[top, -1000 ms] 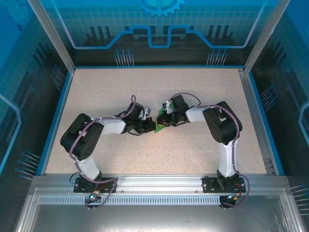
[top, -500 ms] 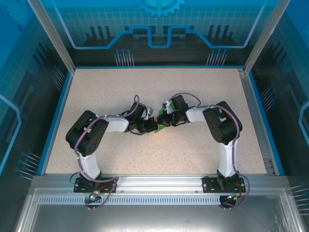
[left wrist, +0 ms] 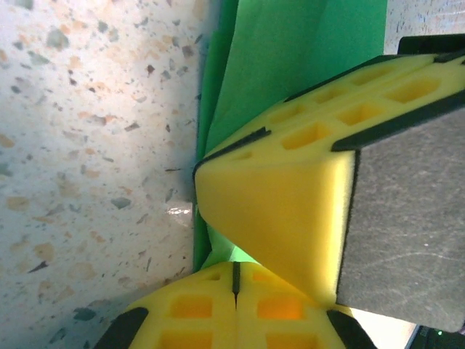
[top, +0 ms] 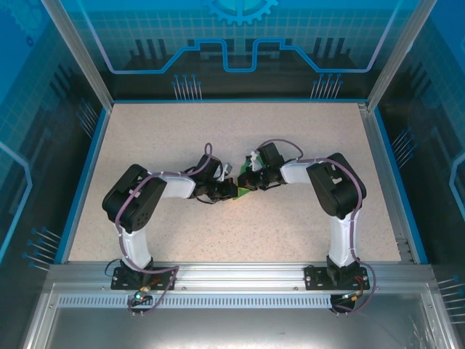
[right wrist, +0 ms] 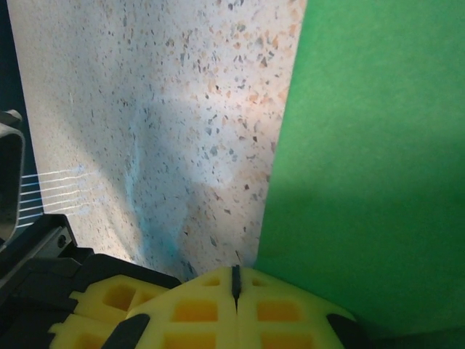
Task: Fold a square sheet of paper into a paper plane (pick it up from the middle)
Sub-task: Fourth fold the wing at the center of the table.
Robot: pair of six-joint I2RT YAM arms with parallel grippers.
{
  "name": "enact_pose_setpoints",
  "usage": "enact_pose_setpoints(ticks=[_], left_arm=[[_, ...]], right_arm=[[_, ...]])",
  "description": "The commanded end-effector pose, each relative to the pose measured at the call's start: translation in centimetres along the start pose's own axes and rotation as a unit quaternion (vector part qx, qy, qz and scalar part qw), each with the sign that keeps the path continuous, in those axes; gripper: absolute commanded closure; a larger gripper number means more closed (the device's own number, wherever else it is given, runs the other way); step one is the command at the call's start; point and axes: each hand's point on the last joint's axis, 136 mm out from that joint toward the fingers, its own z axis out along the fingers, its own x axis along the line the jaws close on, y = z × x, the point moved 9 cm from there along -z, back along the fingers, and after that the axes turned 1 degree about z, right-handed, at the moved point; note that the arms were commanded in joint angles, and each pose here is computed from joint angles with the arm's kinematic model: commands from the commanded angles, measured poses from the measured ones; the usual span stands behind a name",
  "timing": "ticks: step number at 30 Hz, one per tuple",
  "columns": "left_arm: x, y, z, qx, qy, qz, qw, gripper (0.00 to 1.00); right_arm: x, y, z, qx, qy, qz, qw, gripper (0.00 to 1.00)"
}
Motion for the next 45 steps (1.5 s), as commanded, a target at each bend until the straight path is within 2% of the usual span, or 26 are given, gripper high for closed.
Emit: enact_pose_setpoints(ticks=[1, 7, 21, 36, 40, 45], left_arm=[[3.3, -2.5, 0.6, 0.043, 0.093, -0.012, 0.995, 1.0], [3.9, -3.1, 0.6, 0.055, 0.103, -0.008, 0.993, 1.0], [4.6, -3.9, 0.5, 0.076, 0.117, -0.007, 0.99, 1.0], [4.2, -4.2, -0.4, 0.08, 0.118, -0.003, 0.99, 1.0], [3.7, -3.9, -0.6, 0.077, 0.107, -0.005, 0.991, 1.0], [2.3, -2.9, -0.6, 0.074, 0.076, -0.005, 0.994, 1.0]], right_arm=[[-1.0, 0.3, -0.9, 0.0, -0.032, 0.014, 0.999, 1.0], [-1.5, 2.4, -1.5, -0.021, -0.032, 0.012, 0.999, 1.0], [-4.4, 6.7, -3.4, -0.065, -0.084, 0.032, 0.994, 1.0], [-7.7, 11.1, -6.6, -0.109, -0.084, 0.06, 0.989, 1.0], [-7.6, 12.0, -7.7, -0.118, -0.078, 0.056, 0.988, 1.0], [-5.1, 12.3, -9.7, -0.133, -0.062, 0.027, 0.989, 0.99]])
